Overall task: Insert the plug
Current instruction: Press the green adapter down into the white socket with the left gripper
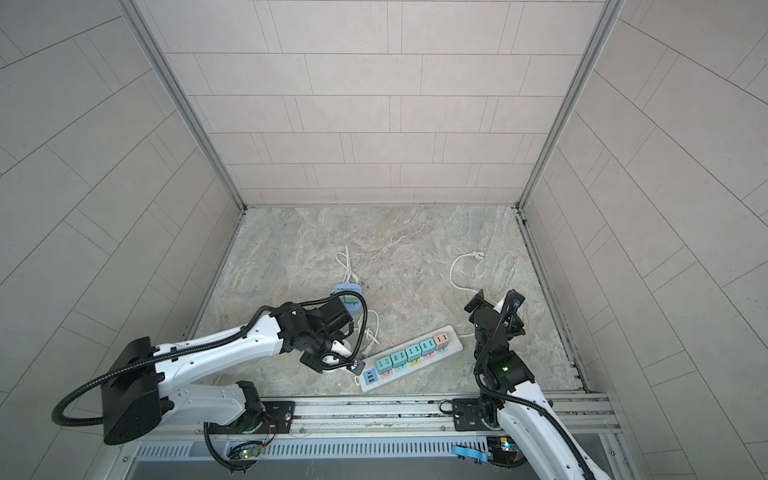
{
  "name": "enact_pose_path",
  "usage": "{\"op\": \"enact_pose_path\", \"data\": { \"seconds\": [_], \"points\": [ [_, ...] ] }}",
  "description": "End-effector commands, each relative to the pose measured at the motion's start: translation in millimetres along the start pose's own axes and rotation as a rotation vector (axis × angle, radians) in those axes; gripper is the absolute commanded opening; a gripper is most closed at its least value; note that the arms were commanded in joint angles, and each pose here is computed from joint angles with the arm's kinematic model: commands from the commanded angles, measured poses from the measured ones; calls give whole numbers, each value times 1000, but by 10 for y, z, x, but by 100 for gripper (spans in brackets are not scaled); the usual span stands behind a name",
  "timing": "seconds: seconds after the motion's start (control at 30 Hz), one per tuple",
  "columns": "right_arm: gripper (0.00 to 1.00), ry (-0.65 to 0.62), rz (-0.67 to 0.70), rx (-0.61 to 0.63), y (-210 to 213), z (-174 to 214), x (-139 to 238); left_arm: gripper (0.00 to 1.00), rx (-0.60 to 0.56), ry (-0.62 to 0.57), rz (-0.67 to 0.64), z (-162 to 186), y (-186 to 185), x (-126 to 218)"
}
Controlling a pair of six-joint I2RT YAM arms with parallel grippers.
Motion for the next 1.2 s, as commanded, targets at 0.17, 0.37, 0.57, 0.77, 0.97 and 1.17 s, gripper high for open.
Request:
{"op": "enact_pose_path", "data": {
  "seconds": [0.17, 0.37, 0.57, 0.77, 0.97, 1.17],
  "points": [
    [100, 6, 10, -4, -27, 19, 2, 0, -17, -8, 88, -8, -147, -76],
    [100, 6, 11, -4, -28, 24, 1, 0, -25, -44, 82, -52, -158, -39],
    [100, 7, 11, -3, -29, 26, 1, 0, -25, -61, 74, -60, -168, -26],
    [100, 7, 12, -3, -30, 28, -1, 0, -27, -56, 79, -55, -170, -45],
    [100, 8, 11, -2, -28, 27, -1, 0, -26, -109, 63, -116, -177, 17],
    [100, 6, 10, -4, -26, 24, -1, 0, -26, -126, 57, -126, -193, 33]
  ]
}}
Point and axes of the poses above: each gripper's point midway between its finger pads, its own x axis back along the fingers, its own y axis along the line the jaws close on, z = x × y, the point moved 1 cm from there along x, back along the fingers, and after that the axes turned 13 degrees about x, right-handed, at the moved point
